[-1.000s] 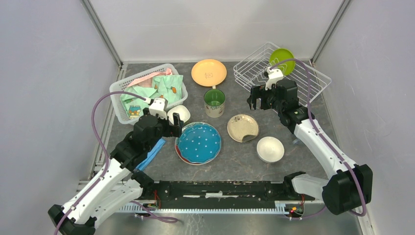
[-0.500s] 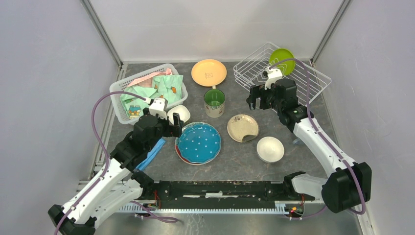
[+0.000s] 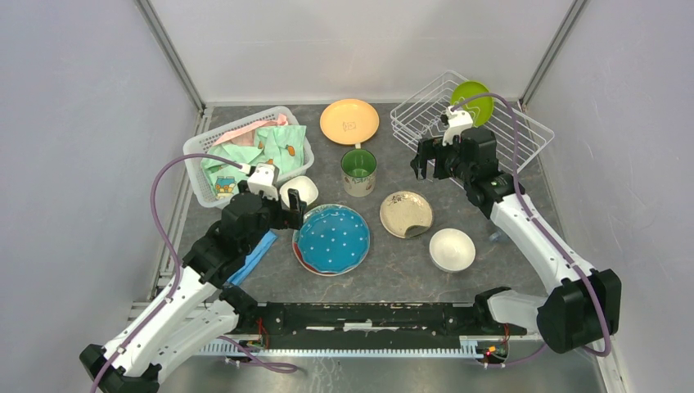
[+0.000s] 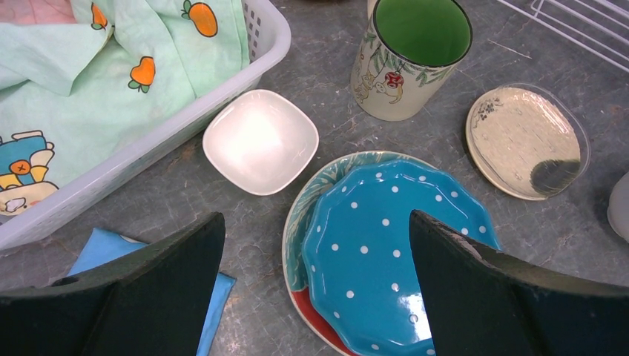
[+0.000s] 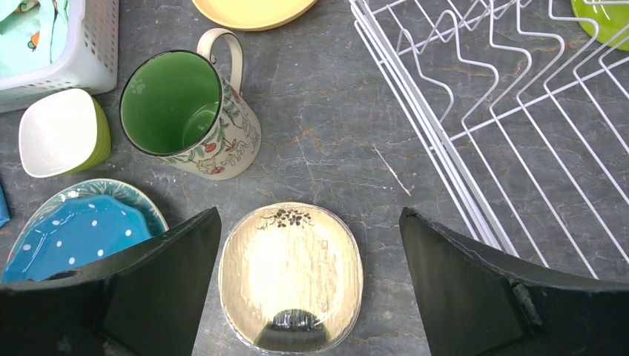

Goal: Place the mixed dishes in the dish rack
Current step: Pick up the plate at the center of the board.

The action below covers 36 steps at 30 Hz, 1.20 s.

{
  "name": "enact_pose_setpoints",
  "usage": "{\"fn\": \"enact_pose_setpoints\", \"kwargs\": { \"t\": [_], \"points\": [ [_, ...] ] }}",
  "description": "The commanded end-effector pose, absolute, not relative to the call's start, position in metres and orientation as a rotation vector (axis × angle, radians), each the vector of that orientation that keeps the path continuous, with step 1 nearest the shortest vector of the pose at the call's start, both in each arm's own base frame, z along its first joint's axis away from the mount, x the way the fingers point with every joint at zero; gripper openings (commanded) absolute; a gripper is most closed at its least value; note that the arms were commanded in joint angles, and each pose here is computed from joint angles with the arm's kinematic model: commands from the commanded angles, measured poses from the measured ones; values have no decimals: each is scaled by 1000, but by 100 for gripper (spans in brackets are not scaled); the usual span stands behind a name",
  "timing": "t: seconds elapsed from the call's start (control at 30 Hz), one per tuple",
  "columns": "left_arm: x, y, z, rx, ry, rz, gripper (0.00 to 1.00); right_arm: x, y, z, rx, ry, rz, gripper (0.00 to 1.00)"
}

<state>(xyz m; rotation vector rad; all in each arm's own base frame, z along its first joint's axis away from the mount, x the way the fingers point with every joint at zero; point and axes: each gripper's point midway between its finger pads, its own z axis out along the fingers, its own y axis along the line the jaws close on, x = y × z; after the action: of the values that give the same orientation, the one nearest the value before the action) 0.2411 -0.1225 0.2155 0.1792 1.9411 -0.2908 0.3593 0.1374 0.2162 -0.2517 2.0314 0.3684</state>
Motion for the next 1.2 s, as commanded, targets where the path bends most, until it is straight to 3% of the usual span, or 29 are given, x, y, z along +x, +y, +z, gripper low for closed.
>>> {"fn": "enact_pose_setpoints", "kwargs": {
  "t": [0.0,1.17],
  "points": [
    [243,-122,231,173,1896,-296,100,361,142,243,-253,1959,390,98],
    [244,-120,232,162,1892,-287,100,354,142,248,-249,1936,409,98]
  ]
}}
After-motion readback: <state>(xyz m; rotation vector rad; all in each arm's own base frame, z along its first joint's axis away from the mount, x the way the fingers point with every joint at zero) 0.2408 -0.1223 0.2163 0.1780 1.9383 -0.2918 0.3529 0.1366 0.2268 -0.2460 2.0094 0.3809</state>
